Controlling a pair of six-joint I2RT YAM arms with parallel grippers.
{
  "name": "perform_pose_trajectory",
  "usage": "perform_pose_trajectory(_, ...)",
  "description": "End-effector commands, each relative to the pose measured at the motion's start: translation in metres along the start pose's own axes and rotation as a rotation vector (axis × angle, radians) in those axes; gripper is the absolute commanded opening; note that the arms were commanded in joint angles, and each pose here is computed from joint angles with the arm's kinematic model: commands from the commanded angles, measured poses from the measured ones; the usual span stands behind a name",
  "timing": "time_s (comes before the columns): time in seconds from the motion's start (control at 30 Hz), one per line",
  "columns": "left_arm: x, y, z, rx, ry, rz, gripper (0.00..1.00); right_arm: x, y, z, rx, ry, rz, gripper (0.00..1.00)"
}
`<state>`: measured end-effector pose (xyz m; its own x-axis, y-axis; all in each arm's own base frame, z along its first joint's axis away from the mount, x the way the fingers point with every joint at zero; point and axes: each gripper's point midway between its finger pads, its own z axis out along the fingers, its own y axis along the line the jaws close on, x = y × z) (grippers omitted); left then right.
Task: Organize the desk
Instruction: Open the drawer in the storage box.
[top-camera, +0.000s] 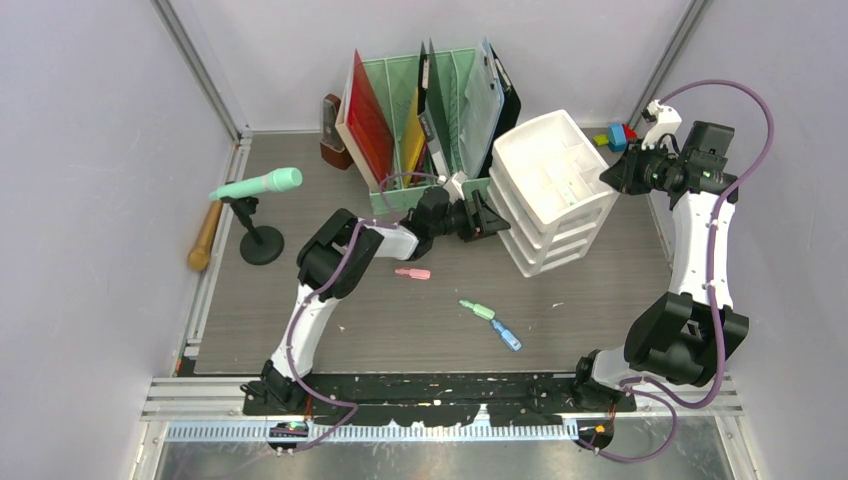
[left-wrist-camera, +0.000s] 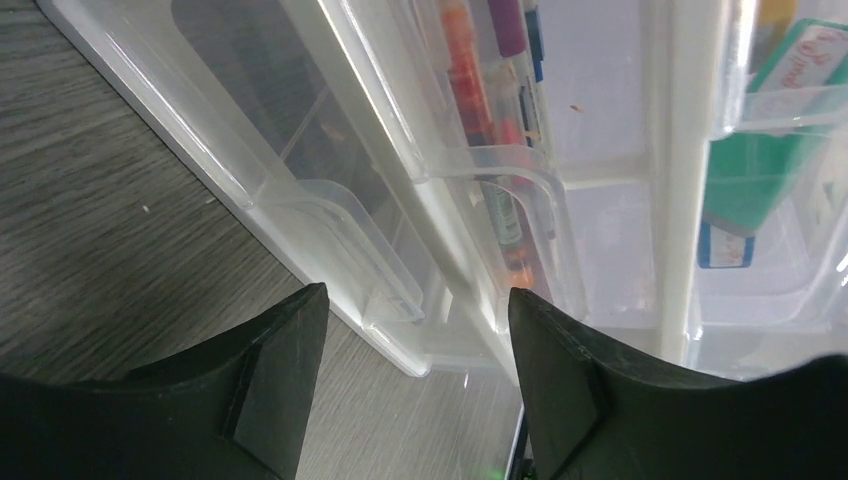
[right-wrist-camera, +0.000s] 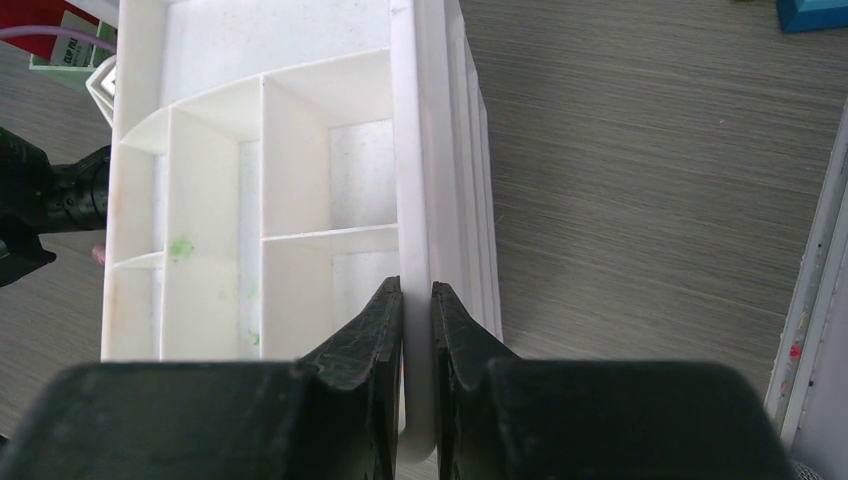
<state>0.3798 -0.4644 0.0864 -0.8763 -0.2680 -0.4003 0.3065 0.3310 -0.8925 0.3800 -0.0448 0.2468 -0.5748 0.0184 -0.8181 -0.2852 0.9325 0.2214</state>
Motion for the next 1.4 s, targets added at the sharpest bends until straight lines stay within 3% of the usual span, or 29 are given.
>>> perform_pose_trajectory(0.0,-0.016,-0.014,0.009,0.072,-0.046,-0.006,0.68,0.092,-0.005,0.020,0.039,0.318,0.186,0.01)
perform_pose_trajectory(0.7,-0.016,-0.030,0.022,0.259,-0.044,-0.089,0.66,0.095,-0.006,0.021,0.040,0.326,0.194,0.01)
perform_pose_trajectory(1.37,-0.007,-0.042,0.002,0.350,-0.034,-0.164,0.65,0.092,-0.010,0.020,0.067,0.308,0.180,0.00)
